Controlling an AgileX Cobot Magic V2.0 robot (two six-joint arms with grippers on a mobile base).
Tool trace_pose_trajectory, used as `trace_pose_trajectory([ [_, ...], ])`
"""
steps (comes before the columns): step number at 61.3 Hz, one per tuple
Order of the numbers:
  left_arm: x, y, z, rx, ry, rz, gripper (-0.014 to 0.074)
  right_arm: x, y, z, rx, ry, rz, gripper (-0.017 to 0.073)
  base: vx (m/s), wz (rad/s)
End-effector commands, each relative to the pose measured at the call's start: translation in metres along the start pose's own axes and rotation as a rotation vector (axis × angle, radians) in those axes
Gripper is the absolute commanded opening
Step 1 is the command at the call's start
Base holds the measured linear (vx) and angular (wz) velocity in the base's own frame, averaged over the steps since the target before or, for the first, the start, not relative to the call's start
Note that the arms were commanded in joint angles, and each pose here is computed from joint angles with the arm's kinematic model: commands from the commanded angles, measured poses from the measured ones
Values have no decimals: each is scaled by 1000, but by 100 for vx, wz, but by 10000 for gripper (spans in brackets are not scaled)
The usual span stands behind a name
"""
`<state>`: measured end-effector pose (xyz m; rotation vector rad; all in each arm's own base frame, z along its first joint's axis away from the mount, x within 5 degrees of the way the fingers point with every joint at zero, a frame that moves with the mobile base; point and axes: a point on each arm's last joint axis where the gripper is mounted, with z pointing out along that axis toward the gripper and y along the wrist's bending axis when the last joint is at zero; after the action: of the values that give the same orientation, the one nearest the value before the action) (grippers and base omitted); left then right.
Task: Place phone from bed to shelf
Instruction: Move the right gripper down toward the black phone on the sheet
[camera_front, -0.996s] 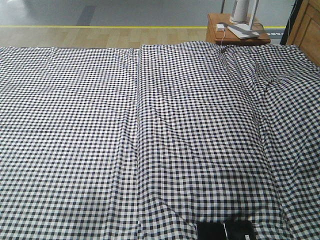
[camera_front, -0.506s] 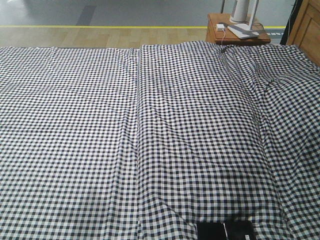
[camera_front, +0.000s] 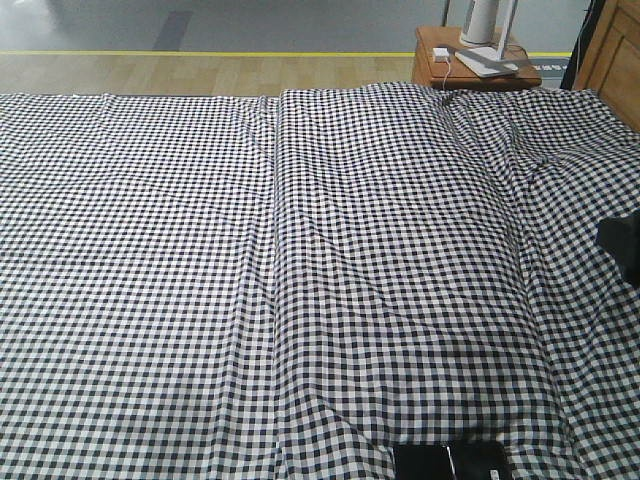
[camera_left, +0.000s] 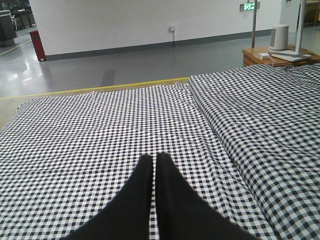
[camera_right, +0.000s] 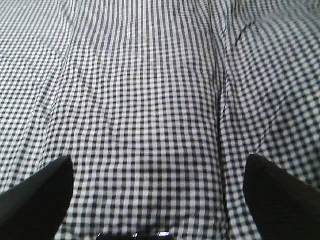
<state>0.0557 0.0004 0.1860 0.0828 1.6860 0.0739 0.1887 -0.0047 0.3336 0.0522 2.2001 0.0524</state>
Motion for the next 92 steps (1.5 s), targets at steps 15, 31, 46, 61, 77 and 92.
trace_pose_trajectory([
  [15, -15, 1, -3, -3, -102, -8, 1, -39, -48, 4, 122, 181, 143, 648, 0, 0],
  [31, -15, 1, -3, -3, -102, -8, 1, -32, -96, 51, -22, 270, 257, 635, 0, 0],
  [46, -15, 1, -3, -3, -102, -8, 1, 8, -133, 125, -104, 465, 284, 627, 0, 0],
  [61, -15, 1, -3, -3, -102, -8, 1, 62, -145, 192, -273, 630, 300, 618, 0, 0],
  [77, -15, 1, -3, -3, -102, -8, 1, 118, -148, 237, -391, 760, 322, 610, 0, 0],
  [92, -15, 1, -3, -3, -102, -8, 1, 161, -141, 267, -533, 781, 359, 602, 0, 0],
])
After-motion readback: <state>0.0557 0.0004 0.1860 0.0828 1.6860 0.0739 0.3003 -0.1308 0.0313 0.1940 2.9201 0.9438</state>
